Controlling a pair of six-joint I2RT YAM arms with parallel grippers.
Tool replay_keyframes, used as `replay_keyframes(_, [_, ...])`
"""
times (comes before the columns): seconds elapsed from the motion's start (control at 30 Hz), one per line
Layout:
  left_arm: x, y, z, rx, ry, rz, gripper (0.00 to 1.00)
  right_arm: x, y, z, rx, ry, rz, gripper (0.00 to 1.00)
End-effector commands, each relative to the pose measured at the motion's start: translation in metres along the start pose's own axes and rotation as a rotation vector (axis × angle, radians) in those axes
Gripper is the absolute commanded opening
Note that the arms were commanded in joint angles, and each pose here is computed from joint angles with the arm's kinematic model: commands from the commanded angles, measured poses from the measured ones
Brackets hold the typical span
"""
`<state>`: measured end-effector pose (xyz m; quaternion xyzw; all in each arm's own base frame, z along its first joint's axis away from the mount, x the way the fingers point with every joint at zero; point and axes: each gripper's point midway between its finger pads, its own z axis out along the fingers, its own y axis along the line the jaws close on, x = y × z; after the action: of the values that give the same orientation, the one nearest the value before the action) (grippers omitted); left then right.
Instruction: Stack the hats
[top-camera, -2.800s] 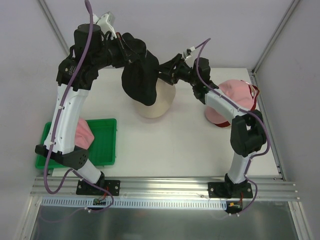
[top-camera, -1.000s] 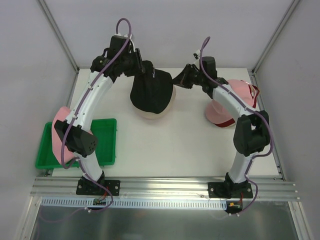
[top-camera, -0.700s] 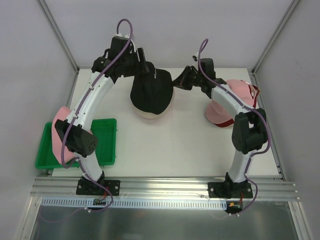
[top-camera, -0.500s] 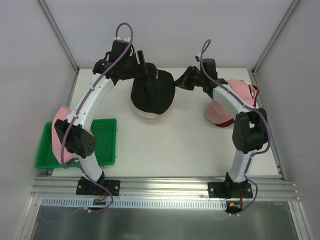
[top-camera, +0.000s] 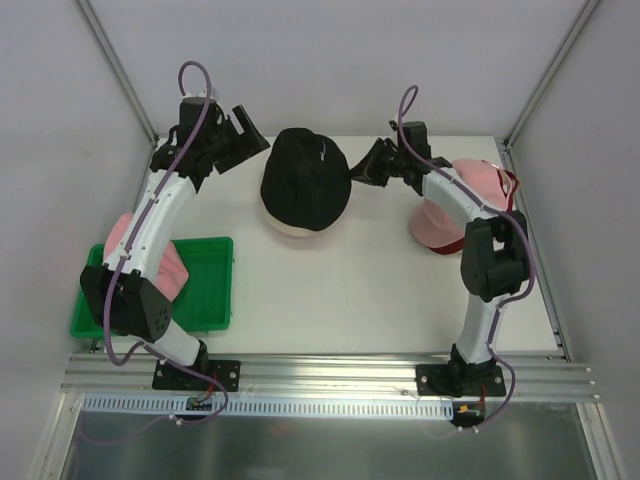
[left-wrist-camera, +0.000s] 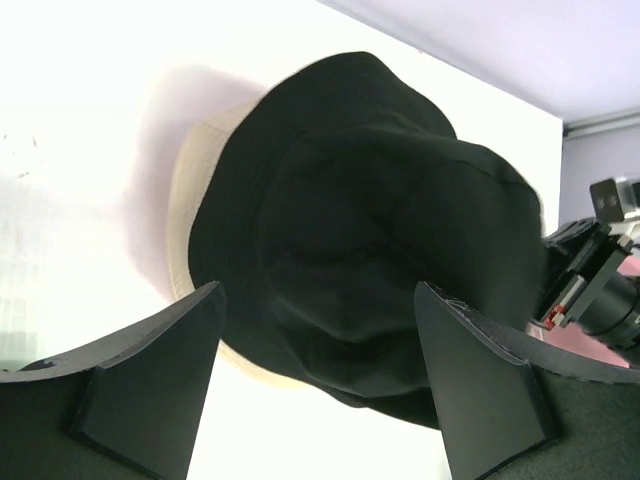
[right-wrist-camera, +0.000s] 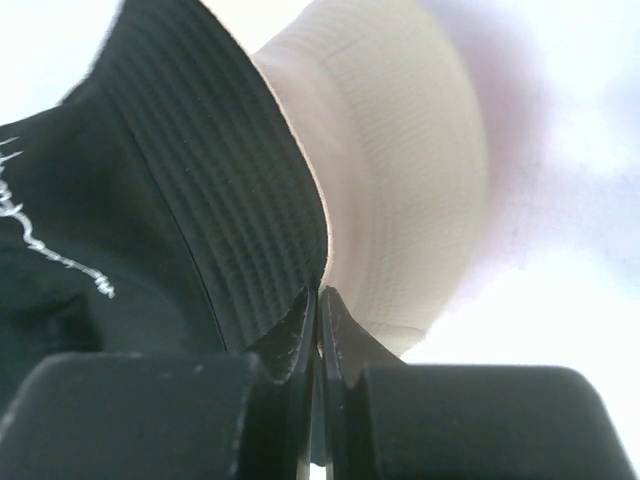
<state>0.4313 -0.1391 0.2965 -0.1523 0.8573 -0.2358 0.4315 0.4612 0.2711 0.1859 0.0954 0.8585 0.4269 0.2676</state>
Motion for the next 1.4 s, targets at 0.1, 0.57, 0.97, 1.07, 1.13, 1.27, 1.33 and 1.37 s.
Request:
replay_keyframes(0.1, [-0.004,-0.008,0.000,0.114,-0.033,-0.076,0.77,-0.006,-0.022,0.000,0.098,0.003,0.015,0.00])
replay_keyframes(0.57, [0.036,0.041,0.048,0.181,0.010,-0.297,0.72,-0.009,-0.035,0.004,0.158,0.041,-0.011,0.00])
replay_keyframes(0.97, [0.062,0.057,0.075,0.298,0.018,-0.435,0.67,-0.011,-0.052,0.012,0.181,0.062,0.004,0.00])
replay_keyframes(1.07, [0.064,0.059,0.076,0.312,0.004,-0.451,0.67,-0.013,-0.053,0.011,0.182,0.062,0.001,0.00])
replay_keyframes(1.13, [0.065,0.061,0.077,0.309,0.007,-0.456,0.67,-0.013,-0.055,0.011,0.187,0.062,0.001,0.00])
replay_keyframes(1.27, [0.066,0.064,0.078,0.312,0.003,-0.457,0.66,-0.012,-0.055,0.012,0.185,0.069,0.006,0.00])
replay_keyframes(1.33, [0.067,0.063,0.078,0.320,-0.001,-0.464,0.65,-0.011,-0.057,0.013,0.186,0.071,0.007,0.00])
replay_keyframes(1.37, [0.066,0.063,0.077,0.323,-0.001,-0.467,0.63,-0.011,-0.057,0.013,0.187,0.071,0.009,0.00])
